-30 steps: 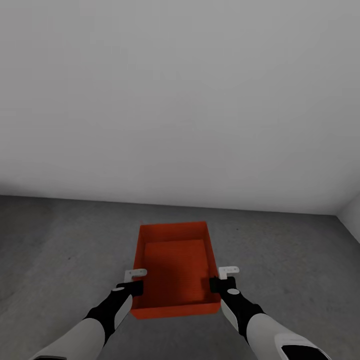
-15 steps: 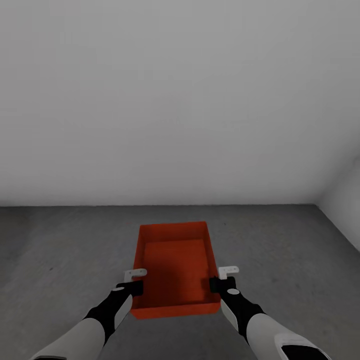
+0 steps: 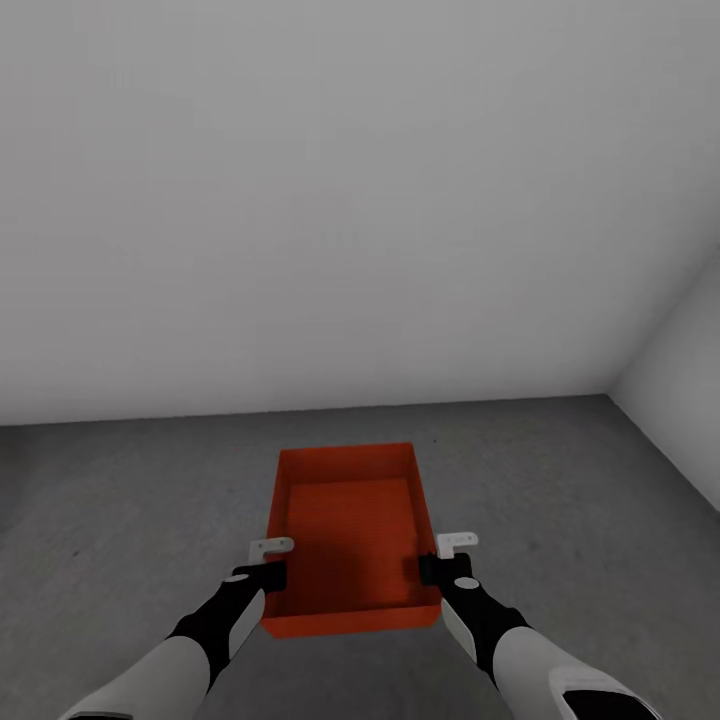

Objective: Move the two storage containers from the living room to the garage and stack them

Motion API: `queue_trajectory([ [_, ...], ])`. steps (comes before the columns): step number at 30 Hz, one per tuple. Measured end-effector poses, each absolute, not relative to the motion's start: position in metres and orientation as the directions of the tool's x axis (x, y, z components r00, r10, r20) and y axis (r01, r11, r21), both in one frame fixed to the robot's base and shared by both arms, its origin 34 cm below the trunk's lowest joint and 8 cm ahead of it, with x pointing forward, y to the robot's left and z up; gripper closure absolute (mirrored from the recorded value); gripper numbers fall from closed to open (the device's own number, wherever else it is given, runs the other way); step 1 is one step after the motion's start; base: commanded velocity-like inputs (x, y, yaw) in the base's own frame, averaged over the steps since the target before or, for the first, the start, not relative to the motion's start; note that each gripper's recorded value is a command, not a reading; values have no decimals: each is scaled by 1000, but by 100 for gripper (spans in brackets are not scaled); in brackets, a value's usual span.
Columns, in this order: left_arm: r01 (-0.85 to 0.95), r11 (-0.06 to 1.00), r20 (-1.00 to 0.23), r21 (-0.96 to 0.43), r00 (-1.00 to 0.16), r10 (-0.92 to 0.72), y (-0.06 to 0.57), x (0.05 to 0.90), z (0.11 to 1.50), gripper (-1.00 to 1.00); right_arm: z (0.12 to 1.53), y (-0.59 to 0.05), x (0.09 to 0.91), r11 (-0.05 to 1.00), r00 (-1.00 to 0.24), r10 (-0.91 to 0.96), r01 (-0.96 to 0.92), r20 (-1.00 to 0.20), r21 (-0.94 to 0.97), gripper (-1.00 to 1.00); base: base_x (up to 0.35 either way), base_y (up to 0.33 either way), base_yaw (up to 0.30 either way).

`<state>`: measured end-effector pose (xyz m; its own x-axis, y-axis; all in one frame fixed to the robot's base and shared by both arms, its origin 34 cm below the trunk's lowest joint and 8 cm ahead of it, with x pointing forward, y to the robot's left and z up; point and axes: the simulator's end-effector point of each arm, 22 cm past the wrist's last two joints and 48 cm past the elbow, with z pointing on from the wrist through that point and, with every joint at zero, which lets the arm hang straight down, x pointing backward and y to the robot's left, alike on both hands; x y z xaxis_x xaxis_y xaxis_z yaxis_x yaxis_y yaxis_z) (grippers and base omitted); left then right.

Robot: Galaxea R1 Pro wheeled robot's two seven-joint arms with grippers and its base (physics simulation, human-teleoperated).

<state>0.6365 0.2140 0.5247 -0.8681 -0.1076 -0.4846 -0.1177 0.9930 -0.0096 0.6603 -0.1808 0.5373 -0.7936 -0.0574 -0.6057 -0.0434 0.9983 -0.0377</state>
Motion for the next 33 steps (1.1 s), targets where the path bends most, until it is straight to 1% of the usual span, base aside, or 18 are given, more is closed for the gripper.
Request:
queue_trajectory([
  [33,-118,993,-487,-10,-867,-108,214,633,467,100,480,-181,657,998,-792,-58,-43,-608,-38,100,0,0,0],
])
